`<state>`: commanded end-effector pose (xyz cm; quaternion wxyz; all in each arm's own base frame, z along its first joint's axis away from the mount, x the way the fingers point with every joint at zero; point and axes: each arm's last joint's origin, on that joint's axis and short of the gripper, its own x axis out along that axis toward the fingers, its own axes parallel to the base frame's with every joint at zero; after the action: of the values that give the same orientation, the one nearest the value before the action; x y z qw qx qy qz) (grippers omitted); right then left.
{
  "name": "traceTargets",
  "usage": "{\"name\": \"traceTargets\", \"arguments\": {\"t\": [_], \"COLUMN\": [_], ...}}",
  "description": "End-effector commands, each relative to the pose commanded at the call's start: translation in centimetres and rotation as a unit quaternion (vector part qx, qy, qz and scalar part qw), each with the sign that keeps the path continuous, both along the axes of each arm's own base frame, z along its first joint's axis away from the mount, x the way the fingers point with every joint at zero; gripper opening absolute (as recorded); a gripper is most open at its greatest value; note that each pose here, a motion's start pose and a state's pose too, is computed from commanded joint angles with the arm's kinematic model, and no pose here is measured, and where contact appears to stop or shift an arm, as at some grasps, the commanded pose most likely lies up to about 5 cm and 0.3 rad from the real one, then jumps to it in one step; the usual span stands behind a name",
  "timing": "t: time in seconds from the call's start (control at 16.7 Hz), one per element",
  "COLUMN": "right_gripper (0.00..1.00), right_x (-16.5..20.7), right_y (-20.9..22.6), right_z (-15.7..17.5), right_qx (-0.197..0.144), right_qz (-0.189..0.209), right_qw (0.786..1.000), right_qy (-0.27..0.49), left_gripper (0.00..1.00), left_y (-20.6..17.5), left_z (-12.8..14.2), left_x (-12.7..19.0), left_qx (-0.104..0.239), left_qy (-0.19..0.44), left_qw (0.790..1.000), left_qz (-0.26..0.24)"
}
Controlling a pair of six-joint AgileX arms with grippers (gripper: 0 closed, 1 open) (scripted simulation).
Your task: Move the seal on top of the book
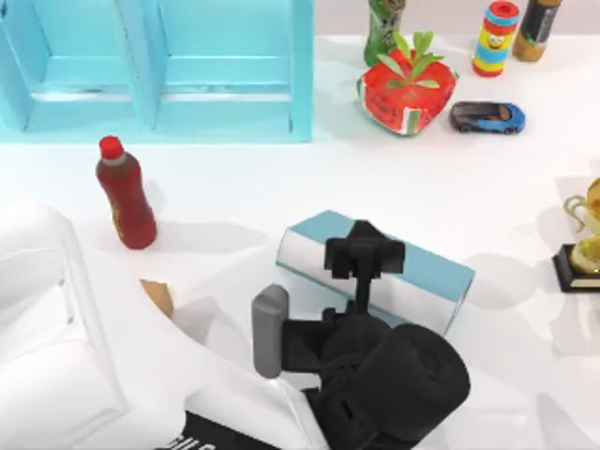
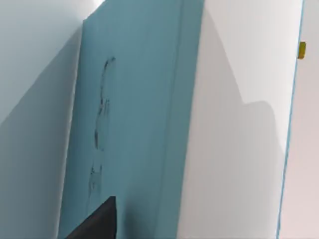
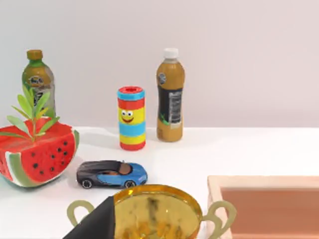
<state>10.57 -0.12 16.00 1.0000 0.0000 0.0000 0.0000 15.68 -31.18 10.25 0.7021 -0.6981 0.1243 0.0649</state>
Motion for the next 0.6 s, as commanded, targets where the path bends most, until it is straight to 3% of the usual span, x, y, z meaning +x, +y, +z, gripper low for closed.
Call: {"name": "traceTargets", "arguments": {"t": [0.3, 0.6], "right_gripper": [1.0, 1.0], "right_x": [0.0, 0.0], "right_y": [0.0, 0.0], "right_z": [0.0, 0.0], "right_qx": [0.0, 0.0], "right_qz": [0.0, 0.0], "right_qw": [1.0, 1.0], "right_qy": [0.0, 0.0], "left_gripper": [1.0, 1.0], "left_y": [-0.6, -1.8], "left_z": [0.2, 0.0], "left_x": [-0.9, -4.9], "left_qx": [-0.012, -0.026], "left_qy": [0.006, 0.031], "left_qw": [1.0, 0.999], "left_qz": [0.0, 0.007]}}
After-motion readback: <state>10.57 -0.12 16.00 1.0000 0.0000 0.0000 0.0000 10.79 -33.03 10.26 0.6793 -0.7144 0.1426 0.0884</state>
